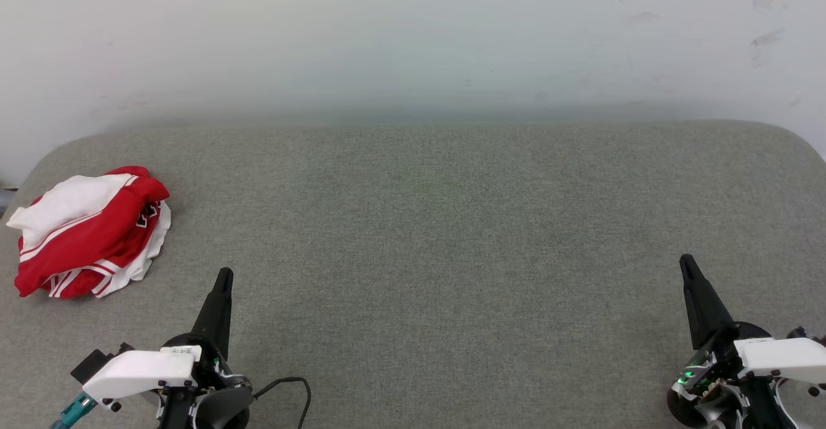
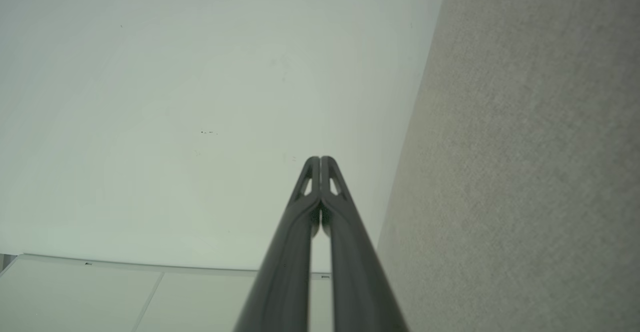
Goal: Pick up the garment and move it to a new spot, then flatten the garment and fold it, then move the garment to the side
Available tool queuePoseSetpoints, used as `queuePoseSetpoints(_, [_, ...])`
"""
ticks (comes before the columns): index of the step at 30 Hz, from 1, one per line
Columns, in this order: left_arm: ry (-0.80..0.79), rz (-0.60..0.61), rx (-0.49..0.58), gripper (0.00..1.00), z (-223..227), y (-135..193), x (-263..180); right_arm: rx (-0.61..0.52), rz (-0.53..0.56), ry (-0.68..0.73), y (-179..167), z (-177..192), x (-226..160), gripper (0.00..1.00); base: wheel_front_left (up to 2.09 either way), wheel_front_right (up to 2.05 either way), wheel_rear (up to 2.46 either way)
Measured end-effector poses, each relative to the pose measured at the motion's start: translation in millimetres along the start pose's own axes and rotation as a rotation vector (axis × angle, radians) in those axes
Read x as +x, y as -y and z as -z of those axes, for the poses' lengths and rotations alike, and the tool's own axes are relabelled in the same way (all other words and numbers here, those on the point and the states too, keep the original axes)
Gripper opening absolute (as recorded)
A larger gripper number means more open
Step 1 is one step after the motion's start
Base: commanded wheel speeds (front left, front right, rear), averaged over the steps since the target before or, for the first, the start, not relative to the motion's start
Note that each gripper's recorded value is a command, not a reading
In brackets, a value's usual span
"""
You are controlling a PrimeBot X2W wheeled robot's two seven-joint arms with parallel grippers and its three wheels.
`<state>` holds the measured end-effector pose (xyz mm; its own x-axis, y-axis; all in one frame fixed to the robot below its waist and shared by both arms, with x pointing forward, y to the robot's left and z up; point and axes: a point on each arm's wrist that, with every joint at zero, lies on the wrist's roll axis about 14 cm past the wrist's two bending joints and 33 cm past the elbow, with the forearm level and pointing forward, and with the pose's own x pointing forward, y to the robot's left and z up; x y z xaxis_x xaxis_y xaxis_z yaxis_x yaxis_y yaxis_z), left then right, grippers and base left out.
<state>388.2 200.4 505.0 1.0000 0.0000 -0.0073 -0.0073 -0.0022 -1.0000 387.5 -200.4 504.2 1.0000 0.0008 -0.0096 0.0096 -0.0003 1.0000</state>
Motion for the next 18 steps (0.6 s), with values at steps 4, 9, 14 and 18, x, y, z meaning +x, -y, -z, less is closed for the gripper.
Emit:
queuePoseSetpoints(4, [0.0, 0.0, 0.0, 0.0, 0, 0, 0, 0.0, 0.0, 0.0, 0, 0, 0, 0.0, 0.0, 0.0, 0.0])
queuePoseSetpoints(9, [0.0, 0.0, 0.0, 0.0, 0, 0, 0, 0.0, 0.0, 0.0, 0, 0, 0, 0.0, 0.0, 0.0, 0.0])
queuePoseSetpoints(14, [0.003, -0.059, -0.006, 1.0, 1, -20, -8, 0.003, 0.062, 0.004, 21, -1, -9, 1.0, 0.0, 0.0, 0.0])
queuePoseSetpoints(18, [0.018, -0.066, -0.002, 1.0, -1, -22, -11, -0.006, 0.079, 0.018, 27, -2, -13, 1.0, 0.0, 0.0, 0.0])
